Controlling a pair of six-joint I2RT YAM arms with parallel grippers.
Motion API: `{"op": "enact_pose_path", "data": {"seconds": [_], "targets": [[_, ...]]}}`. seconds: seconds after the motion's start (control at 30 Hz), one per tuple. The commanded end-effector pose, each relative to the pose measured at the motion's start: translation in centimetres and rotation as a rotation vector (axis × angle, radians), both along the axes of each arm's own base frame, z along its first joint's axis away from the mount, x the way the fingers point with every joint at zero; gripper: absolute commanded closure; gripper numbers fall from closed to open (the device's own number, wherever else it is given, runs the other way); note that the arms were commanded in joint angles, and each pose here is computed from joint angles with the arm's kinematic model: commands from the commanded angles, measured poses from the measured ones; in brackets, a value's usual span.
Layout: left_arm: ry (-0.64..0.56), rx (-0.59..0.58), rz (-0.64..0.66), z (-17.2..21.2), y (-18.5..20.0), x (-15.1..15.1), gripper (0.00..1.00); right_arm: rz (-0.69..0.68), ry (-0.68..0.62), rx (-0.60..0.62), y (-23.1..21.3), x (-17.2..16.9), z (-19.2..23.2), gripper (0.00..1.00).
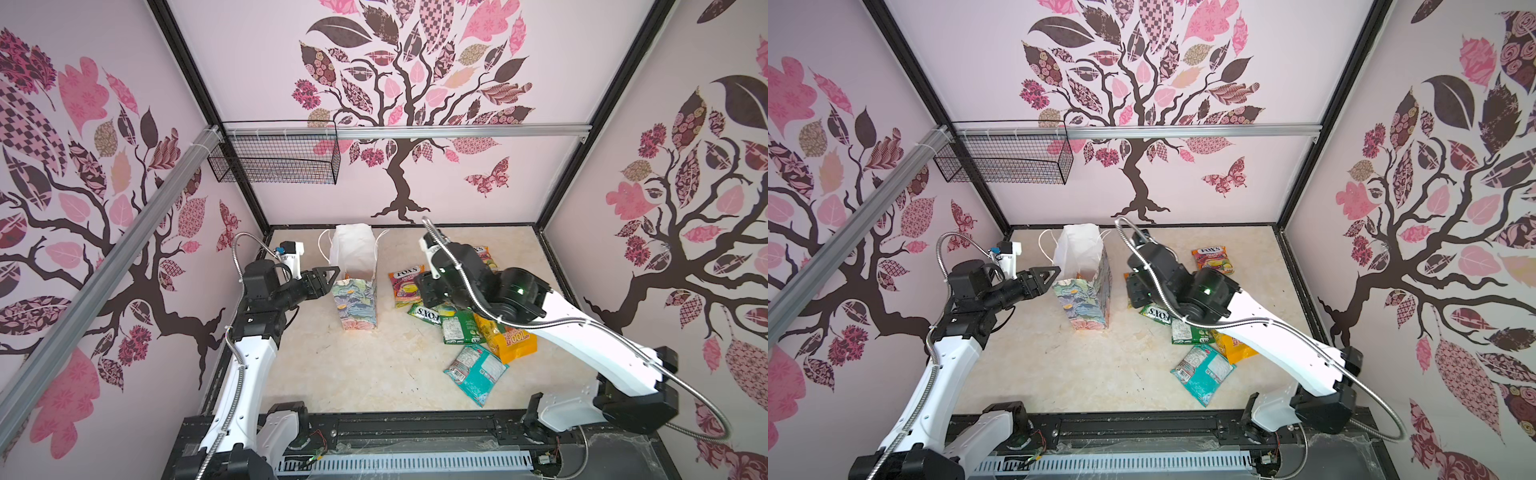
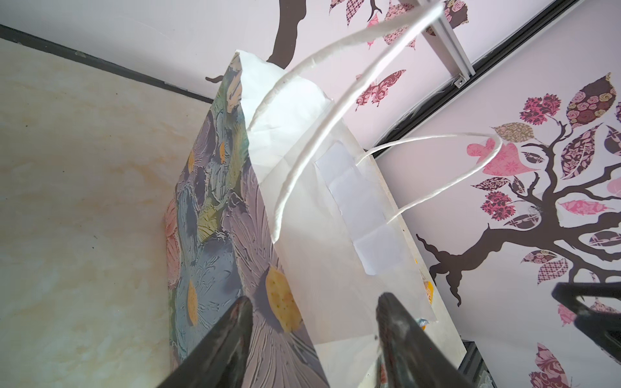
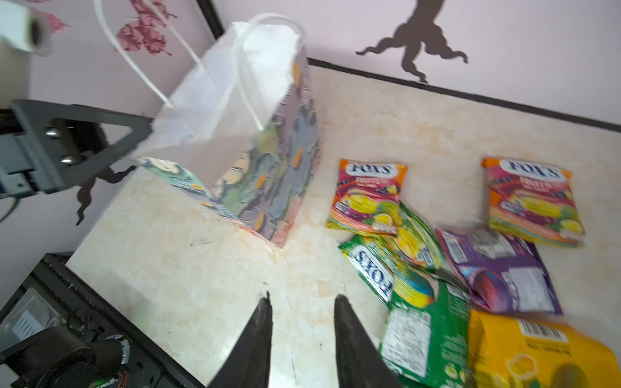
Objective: Place the snacks into the paper bag
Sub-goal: 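Move the right gripper back and down to the teal packet near the robot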
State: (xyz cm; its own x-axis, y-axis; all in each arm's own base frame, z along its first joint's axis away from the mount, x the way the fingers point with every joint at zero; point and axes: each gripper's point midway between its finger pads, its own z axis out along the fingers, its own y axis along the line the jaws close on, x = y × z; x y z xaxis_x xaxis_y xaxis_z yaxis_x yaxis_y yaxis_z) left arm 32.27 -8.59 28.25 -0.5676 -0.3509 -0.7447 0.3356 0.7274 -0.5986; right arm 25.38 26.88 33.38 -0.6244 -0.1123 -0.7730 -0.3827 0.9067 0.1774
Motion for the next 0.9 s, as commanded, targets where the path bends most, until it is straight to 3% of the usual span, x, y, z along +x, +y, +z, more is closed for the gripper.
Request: {"op": "enact_pose_path", "data": {"seconds": [0.0, 0.43, 0.87], "targets": [[-0.009, 0.023, 0.002, -0.4, 0.1, -0.1, 0.37, -0.079, 0.09, -0.051, -3.2, -1.7, -2.8, 0.64], [0.019, 0.042, 0.016, -1.1, 0.4, 0.3, 0.38, -0.187, 0.327, -0.103, -8.9, -7.0, -10.1, 0.58], [0.012, 0.04, 0.01, -0.9, 0.3, 0.1, 0.38, -0.332, 0.422, -0.125, -12.6, -9.3, -17.9, 0.5]]}}
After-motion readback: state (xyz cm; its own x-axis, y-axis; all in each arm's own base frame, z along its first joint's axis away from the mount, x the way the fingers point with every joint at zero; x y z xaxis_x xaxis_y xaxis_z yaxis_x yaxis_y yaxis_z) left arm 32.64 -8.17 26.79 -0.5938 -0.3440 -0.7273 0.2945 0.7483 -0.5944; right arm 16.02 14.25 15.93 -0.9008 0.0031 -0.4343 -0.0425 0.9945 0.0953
